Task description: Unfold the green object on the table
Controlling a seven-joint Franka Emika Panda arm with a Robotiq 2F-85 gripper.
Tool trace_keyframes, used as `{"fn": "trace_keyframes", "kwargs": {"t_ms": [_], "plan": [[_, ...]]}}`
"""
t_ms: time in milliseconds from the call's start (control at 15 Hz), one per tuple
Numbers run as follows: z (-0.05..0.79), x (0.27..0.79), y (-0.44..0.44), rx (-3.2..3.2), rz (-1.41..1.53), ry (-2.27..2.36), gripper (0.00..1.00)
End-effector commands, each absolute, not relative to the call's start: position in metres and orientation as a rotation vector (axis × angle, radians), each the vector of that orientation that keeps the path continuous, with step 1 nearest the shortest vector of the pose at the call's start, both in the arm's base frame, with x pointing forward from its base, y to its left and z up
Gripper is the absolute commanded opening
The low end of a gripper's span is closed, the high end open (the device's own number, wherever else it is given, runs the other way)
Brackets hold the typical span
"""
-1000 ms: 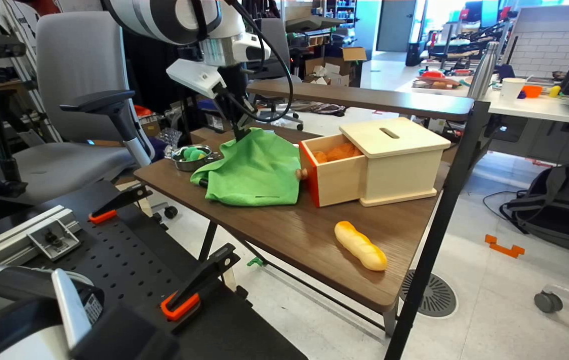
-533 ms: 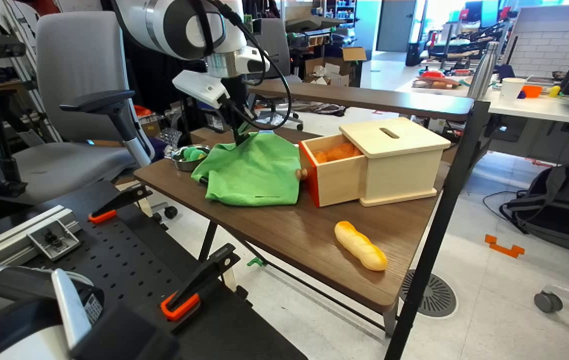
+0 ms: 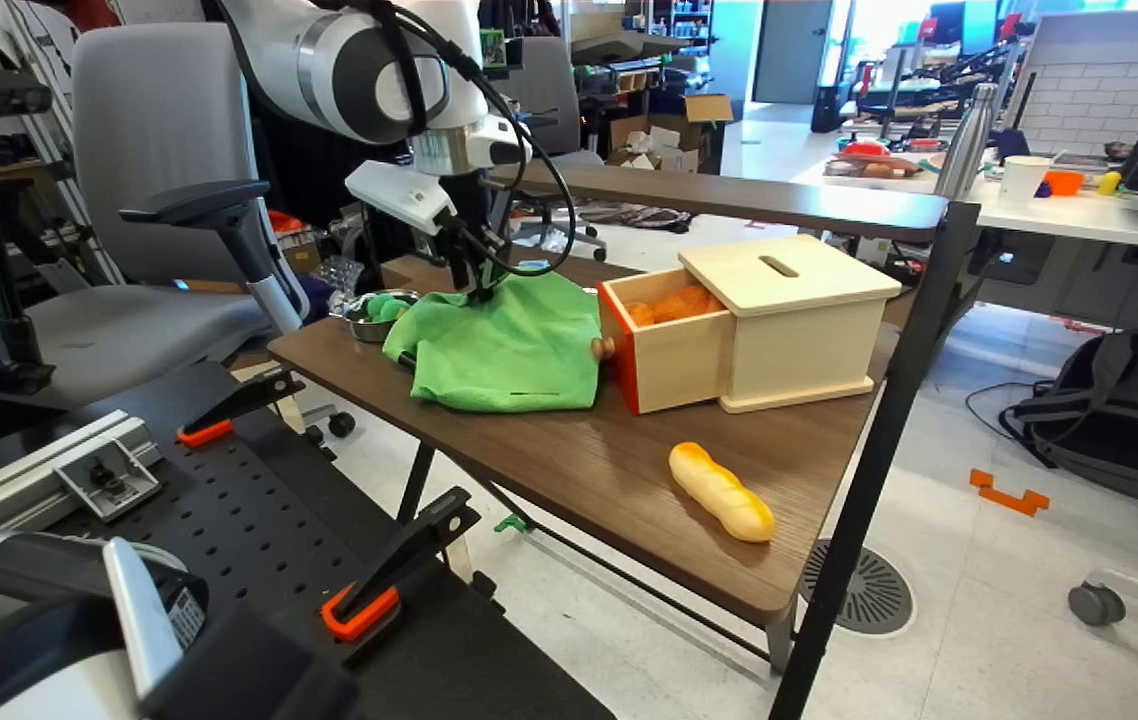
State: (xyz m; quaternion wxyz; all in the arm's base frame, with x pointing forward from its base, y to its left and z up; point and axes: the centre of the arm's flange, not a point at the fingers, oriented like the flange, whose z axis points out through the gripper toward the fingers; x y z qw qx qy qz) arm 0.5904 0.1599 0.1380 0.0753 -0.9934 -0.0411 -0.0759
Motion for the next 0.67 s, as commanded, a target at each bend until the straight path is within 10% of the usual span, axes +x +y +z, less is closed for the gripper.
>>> {"fn": "trace_keyframes", "kwargs": {"t_ms": [0, 200, 600], "plan": [[0.149, 0.586, 0.157, -2.982, -0.281, -0.135, 0.79], [0.164, 0.567, 0.154, -2.963, -0.338, -0.147, 0.99], [0.161, 0.549, 0.154, -2.959, -0.342, -0.169, 1.00]]}}
